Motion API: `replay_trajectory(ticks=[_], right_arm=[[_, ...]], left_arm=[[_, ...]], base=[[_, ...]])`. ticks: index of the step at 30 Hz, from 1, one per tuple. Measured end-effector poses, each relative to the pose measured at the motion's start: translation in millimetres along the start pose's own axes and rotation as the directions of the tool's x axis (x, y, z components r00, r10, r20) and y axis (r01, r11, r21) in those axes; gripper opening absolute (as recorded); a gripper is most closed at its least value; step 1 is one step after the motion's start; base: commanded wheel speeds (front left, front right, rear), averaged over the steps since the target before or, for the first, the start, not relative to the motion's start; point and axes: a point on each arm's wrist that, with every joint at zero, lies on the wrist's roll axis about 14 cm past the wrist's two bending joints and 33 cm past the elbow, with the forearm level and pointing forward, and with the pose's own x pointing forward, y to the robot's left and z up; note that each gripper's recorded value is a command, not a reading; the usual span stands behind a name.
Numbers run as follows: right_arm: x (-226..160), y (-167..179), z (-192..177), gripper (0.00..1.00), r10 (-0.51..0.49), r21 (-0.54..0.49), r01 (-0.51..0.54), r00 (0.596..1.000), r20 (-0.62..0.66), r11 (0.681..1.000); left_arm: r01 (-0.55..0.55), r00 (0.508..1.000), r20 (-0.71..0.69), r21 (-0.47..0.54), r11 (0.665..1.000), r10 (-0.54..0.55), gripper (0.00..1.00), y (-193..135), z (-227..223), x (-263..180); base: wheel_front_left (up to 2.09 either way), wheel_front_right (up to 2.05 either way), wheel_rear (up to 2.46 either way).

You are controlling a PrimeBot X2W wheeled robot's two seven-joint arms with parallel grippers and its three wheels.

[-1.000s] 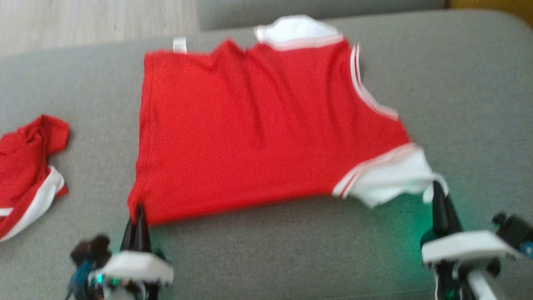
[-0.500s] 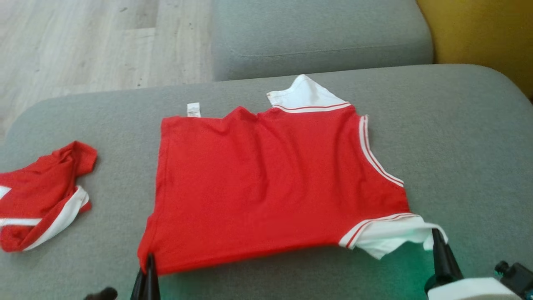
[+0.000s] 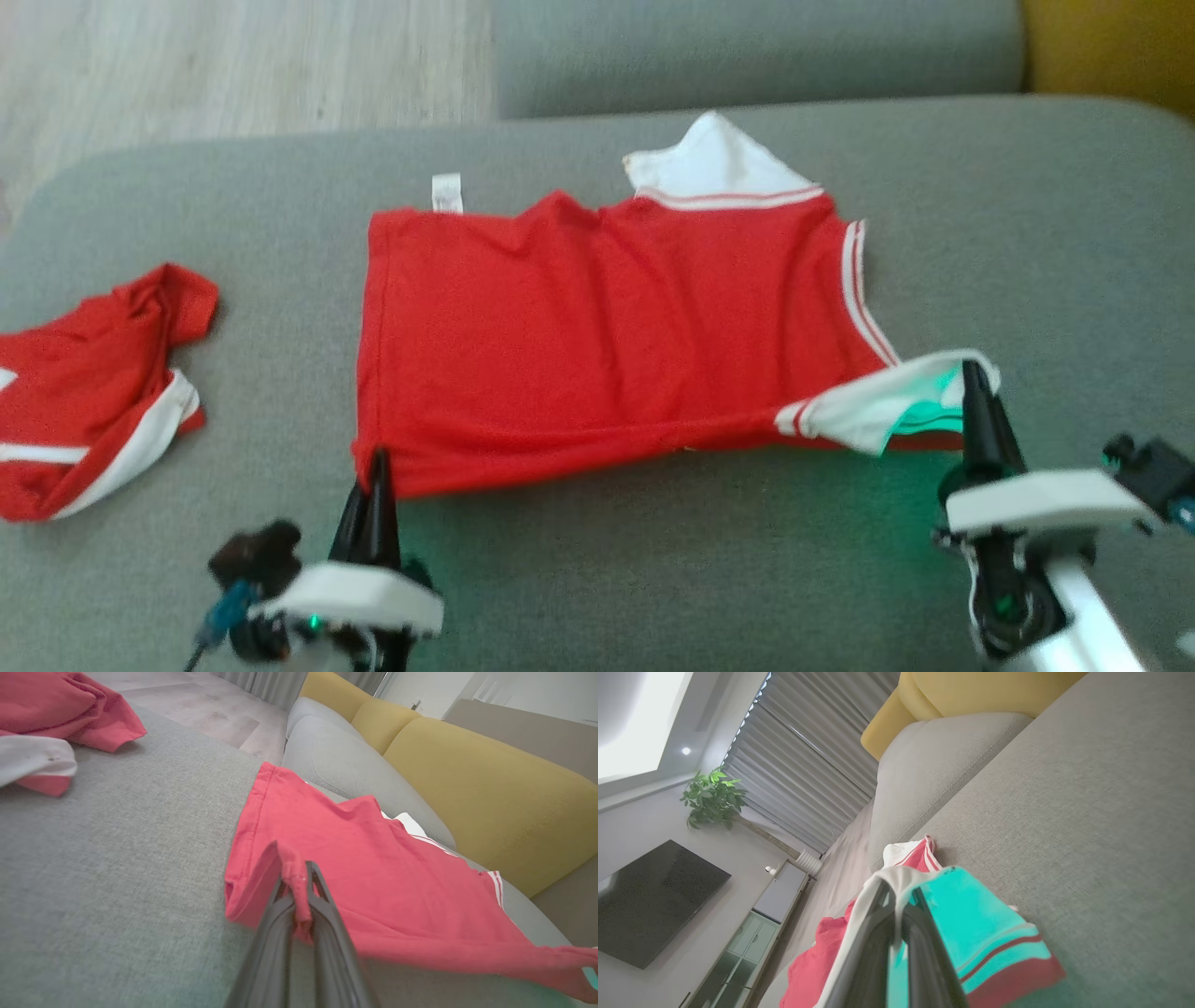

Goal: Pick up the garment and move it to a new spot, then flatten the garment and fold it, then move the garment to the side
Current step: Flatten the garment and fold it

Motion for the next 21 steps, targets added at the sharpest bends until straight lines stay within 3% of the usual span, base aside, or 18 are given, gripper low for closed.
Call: replay_trajectory(ticks=[11,12,13,14,15,16,21], right_arm=[[59.0,0.6,-12.9,0.0,-0.011,-0.065,0.008,0.999,-0.046,0.998],[62.1,-1.5,-13.8,0.0,-0.018,-0.073,0.014,0.999,-0.048,0.997],[64.9,-4.2,-14.0,0.0,-0.026,-0.078,0.023,0.999,-0.046,0.997],[67.5,-6.4,-13.7,0.0,-0.034,-0.084,0.03,0.999,-0.041,0.996],[69.7,-7.8,-13.6,0.73,-0.038,-0.091,0.035,0.998,-0.041,0.995],[72.3,-8.8,-11.7,1.0,-0.042,-0.096,0.039,0.999,-0.03,0.995],[81.9,0.8,11.5,1.0,0.003,-0.228,0.005,0.999,0.035,0.974]], left_arm=[[-0.059,0.998,-0.003,-0.043,0.997,0.059,0.0,12.7,14.1,52.2],[-0.071,0.997,-0.001,-0.047,0.996,0.071,0.04,14.7,15.6,55.3],[-0.08,0.997,0.003,-0.048,0.996,0.08,0.34,15.9,17.4,57.9],[-0.085,0.996,0.007,-0.054,0.995,0.086,0.91,17.0,19.2,60.3],[-0.094,0.995,0.011,-0.059,0.994,0.094,1.0,18.5,20.9,61.9],[-0.101,0.995,0.013,-0.054,0.993,0.101,1.0,19.8,21.6,62.8],[-0.11,0.988,0.114,0.066,0.992,0.102,1.0,19.6,53.2,65.1]], base=[[0.0,0.0,0.0],[0.0,0.0,0.0],[0.0,0.0,0.0],[0.0,0.0,0.0],[0.0,0.0,0.0],[0.0,0.0,0.0],[0.0,0.0,0.0]])
